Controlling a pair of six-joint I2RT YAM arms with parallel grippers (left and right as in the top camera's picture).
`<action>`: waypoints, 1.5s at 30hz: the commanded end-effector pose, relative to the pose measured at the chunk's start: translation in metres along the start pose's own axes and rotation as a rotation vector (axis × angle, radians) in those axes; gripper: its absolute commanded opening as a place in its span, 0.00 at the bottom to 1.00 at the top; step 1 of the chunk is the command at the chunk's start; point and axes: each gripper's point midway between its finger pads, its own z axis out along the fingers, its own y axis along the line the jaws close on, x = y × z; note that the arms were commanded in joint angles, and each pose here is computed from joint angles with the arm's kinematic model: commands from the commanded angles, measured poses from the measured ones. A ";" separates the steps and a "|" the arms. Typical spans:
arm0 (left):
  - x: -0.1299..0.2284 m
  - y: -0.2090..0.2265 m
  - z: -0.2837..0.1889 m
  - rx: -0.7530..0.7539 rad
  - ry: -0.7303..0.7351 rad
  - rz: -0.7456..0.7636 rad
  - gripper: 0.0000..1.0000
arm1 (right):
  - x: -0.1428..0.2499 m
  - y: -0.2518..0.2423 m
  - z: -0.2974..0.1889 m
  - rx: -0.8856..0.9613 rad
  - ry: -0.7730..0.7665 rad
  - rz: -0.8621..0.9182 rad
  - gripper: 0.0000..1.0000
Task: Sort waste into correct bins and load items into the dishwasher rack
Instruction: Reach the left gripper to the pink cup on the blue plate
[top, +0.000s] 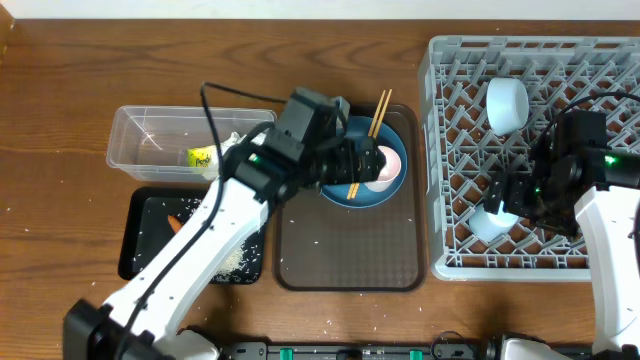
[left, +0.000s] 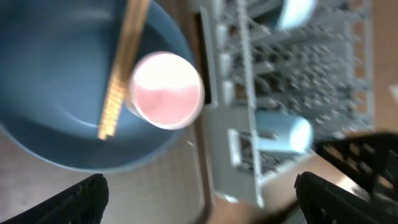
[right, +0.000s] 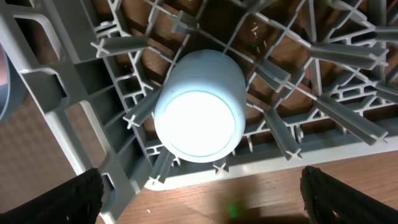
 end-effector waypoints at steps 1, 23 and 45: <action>-0.013 0.027 0.011 -0.140 -0.051 0.007 0.98 | -0.002 0.001 -0.002 -0.007 -0.004 0.006 0.99; -0.021 0.048 0.016 -0.238 -0.094 0.002 0.98 | -0.002 0.001 -0.002 -0.008 -0.003 0.006 0.99; -0.033 0.056 0.034 -0.270 -0.134 0.004 0.81 | -0.001 0.001 -0.002 -0.008 -0.002 0.007 0.99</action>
